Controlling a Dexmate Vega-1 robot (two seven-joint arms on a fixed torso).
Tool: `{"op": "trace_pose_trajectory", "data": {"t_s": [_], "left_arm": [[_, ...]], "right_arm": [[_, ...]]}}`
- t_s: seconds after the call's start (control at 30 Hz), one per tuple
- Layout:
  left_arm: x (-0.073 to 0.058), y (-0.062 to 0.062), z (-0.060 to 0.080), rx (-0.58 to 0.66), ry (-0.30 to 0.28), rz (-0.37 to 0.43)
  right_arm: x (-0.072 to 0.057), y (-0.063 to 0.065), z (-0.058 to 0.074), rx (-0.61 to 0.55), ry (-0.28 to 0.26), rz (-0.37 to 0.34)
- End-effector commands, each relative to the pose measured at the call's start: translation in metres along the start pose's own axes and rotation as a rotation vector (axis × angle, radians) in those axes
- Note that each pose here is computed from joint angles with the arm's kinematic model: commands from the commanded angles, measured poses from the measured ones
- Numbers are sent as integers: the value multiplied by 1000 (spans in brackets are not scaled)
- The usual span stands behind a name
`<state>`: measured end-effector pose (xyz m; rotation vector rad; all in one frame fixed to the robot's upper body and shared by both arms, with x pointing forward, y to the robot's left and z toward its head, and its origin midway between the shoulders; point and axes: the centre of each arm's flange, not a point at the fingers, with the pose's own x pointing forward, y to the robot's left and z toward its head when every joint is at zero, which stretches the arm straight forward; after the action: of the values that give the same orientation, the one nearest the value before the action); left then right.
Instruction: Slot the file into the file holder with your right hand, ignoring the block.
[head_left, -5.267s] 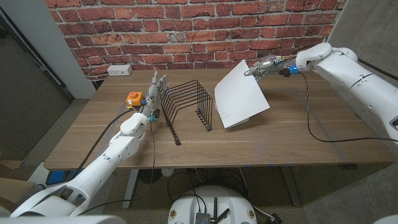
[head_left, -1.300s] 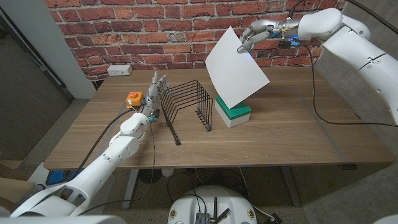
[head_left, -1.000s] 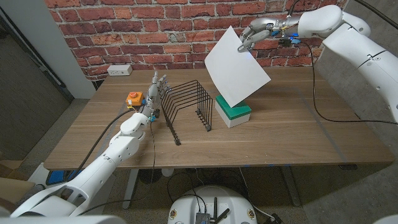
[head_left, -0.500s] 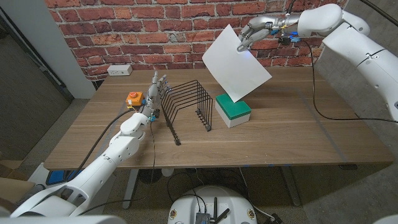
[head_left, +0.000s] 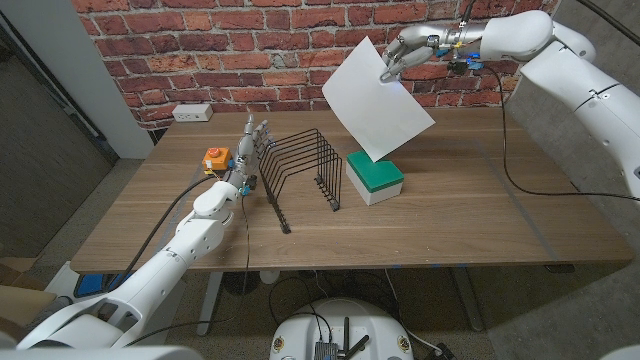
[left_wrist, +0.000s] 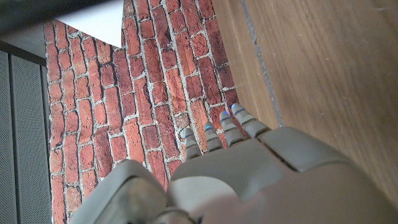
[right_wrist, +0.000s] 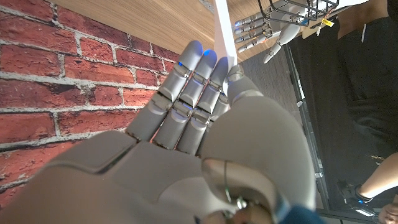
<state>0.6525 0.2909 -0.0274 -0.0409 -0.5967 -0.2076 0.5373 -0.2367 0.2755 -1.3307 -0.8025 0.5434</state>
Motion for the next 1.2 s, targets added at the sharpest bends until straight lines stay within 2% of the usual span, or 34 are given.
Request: {"op": "trace_pose_trajectory", "data": {"t_s": [0.03, 0.57, 0.83, 1.2], "left_arm": [[0, 0, 0, 0, 0, 0], [0, 0, 0, 0, 0, 0], [0, 0, 0, 0, 0, 0], [0, 0, 0, 0, 0, 0]], "right_arm": [[-4, 0, 6, -45, -54, -10], [-11, -7, 9, -94, -121, -19], [-9, -19, 18, -150, -166, 9], [-3, -29, 28, -208, -223, 65]]}}
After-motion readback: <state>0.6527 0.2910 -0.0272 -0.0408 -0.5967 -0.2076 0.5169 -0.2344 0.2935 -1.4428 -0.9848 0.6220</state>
